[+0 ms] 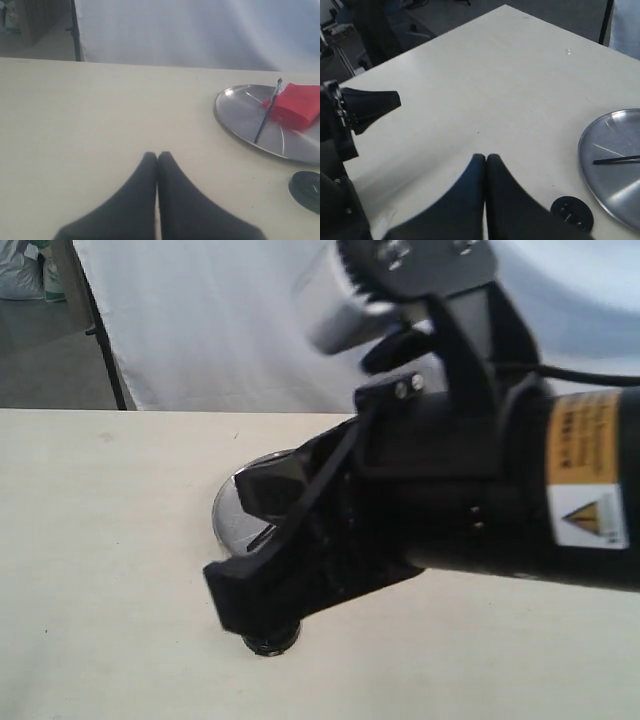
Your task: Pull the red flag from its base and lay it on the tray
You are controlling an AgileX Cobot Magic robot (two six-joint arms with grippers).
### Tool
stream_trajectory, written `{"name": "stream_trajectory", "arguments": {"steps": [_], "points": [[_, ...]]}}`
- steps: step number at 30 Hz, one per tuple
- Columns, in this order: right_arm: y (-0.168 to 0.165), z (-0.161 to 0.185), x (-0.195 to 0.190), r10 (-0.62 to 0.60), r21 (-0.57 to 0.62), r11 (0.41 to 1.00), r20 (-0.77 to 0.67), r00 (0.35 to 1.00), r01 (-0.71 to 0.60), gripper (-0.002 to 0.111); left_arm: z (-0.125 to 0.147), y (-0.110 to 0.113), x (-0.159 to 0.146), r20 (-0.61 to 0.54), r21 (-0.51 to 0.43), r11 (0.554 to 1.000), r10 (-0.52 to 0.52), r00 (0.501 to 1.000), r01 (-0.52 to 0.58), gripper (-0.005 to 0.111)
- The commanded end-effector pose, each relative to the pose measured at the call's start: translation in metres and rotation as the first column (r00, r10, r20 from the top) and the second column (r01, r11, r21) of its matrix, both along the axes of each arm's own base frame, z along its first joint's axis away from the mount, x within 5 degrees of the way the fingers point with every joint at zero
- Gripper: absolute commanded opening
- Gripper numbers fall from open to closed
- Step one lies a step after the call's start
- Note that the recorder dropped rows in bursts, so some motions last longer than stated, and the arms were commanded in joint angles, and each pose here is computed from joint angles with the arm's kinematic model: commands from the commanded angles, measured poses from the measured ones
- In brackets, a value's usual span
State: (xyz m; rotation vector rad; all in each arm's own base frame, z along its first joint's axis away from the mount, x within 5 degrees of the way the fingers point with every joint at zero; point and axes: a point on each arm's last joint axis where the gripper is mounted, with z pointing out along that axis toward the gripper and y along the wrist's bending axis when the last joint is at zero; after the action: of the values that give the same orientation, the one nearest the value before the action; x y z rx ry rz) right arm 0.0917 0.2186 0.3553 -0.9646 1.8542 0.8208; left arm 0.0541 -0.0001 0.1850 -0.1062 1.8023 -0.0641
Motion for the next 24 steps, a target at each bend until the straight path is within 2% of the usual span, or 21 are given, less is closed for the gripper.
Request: {"name": "stream_trajectory", "arguments": {"steps": [1,6,9,12,16,20,24], "points": [[-0.02,0.016,-0.011,-0.004,0.086,0.996,-0.059,0.998,0.009,0.0,-0.001,0.0,0.0,0.001,-0.011,1.0,0.002,1.0,-0.002,0.0],[-0.038,0.031,-0.017,-0.002,0.142,0.99,-0.015,1.0,0.004,0.0,-0.001,0.0,0.0,0.001,-0.011,1.0,0.002,1.0,-0.002,0.0],[-0.049,0.029,-0.019,-0.01,0.062,0.998,0.028,1.0,0.008,0.0,-0.001,0.0,0.0,0.001,-0.011,1.0,0.002,1.0,-0.002,0.0],[-0.056,0.02,-0.019,-0.024,-0.03,0.999,0.011,1.0,0.024,0.0,-0.001,0.0,0.0,0.001,-0.011,1.0,0.002,1.0,-0.002,0.0],[-0.06,0.012,-0.013,-0.054,-0.029,0.998,0.044,0.998,0.055,0.0,-0.001,0.0,0.0,0.001,-0.011,1.0,0.002,1.0,-0.002,0.0],[-0.076,-0.003,0.002,-0.163,0.022,0.987,0.065,0.985,0.161,0.0,-0.001,0.0,0.0,0.001,-0.011,1.0,0.002,1.0,-0.002,0.0],[-0.107,-0.027,0.016,-0.34,0.131,0.936,0.08,0.937,0.328,0.0,-0.001,0.0,0.0,0.001,-0.011,1.0,0.002,1.0,-0.002,0.0]]}}
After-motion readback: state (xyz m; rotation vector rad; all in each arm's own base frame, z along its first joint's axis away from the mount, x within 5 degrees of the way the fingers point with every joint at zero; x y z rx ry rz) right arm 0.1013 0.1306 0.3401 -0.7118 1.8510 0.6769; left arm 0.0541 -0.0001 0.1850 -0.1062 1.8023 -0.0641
